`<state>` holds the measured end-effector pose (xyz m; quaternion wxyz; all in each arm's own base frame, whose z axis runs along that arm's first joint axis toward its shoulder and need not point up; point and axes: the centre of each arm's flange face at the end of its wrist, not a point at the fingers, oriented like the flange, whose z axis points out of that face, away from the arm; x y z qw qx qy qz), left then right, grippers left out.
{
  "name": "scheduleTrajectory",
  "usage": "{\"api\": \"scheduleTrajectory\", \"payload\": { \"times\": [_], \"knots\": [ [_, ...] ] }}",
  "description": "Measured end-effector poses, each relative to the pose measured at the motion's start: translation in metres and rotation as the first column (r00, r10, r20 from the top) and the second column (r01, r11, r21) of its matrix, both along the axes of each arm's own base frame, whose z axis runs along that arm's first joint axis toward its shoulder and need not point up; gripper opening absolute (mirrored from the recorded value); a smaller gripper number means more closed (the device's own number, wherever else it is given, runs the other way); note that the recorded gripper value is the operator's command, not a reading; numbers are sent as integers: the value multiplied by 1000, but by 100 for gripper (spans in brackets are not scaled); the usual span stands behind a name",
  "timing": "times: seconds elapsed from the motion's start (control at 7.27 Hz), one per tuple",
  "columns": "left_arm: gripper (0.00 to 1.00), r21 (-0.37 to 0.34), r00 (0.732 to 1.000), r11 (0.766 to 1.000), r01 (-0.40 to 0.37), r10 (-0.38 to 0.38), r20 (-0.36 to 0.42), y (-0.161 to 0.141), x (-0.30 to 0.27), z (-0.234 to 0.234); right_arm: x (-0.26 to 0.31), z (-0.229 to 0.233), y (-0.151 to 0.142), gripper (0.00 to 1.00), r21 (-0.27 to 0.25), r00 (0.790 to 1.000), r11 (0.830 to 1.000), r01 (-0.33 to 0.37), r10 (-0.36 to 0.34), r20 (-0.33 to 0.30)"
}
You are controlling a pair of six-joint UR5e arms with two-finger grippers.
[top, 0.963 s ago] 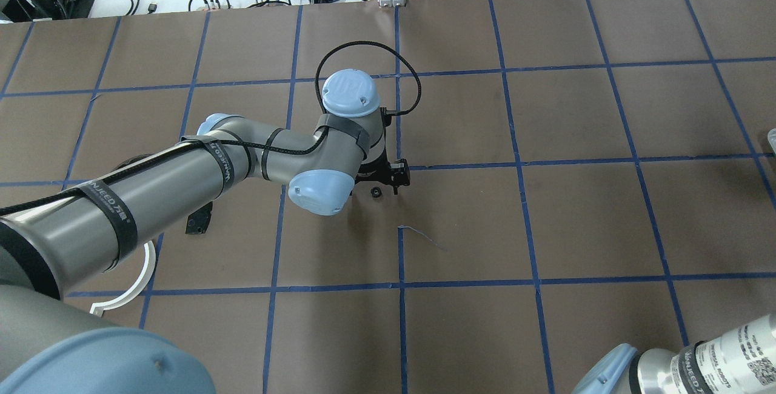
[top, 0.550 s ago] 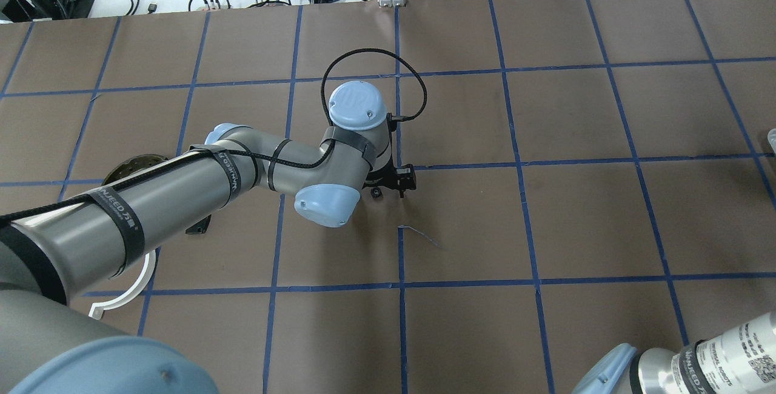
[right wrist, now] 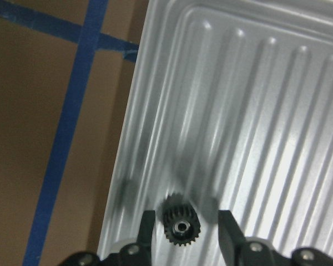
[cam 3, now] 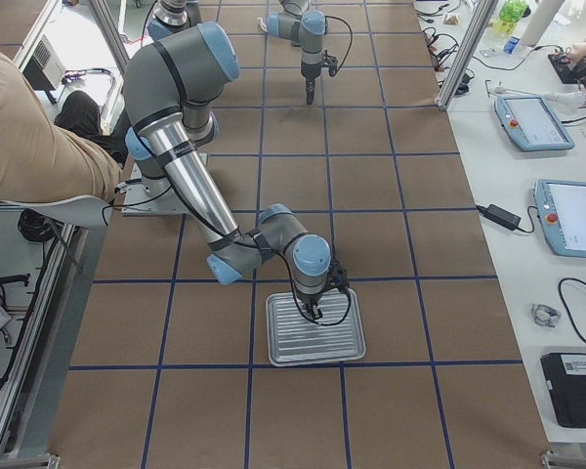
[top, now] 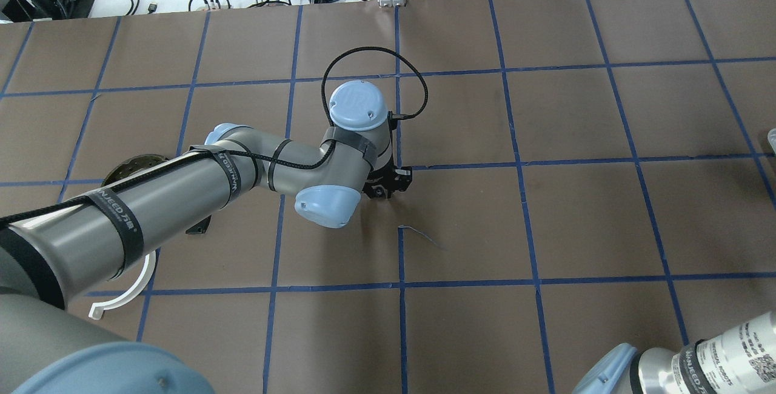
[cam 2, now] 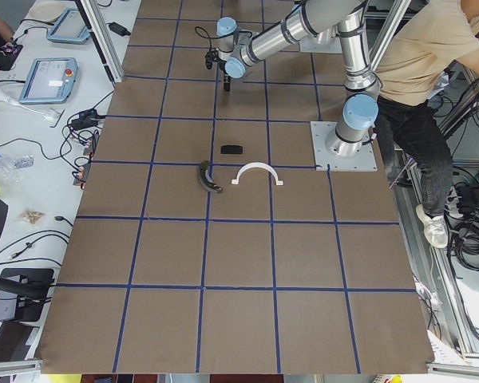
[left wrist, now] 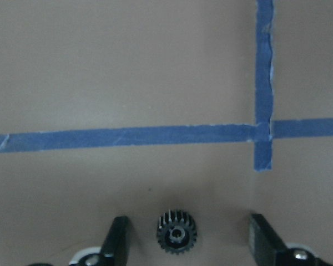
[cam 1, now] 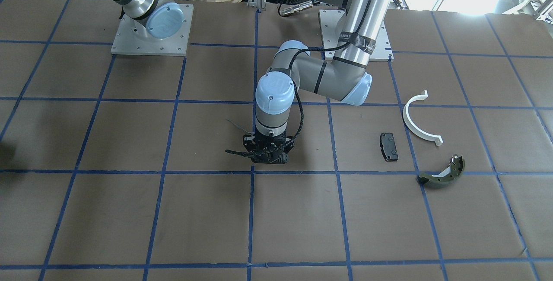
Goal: Place bearing gear from tray to pile
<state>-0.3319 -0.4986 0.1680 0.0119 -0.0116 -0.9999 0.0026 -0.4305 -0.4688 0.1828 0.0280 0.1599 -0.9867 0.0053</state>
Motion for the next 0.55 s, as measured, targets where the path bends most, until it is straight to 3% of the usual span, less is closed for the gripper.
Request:
{"api": "scheduleTrajectory", "payload": {
  "times": [0.14, 0.55],
  "knots": [
    [0, -4, 1000, 1000, 1, -1, -2, 0, 0, 3, 0, -1, 0, 29, 3, 1000, 1000, 0, 0, 2],
    [0, -38, 1000, 999, -10, 9, -12, -13, 12, 29, 0, -3, 2, 14, 15, 1000, 1000, 2, -2, -2]
  ]
}}
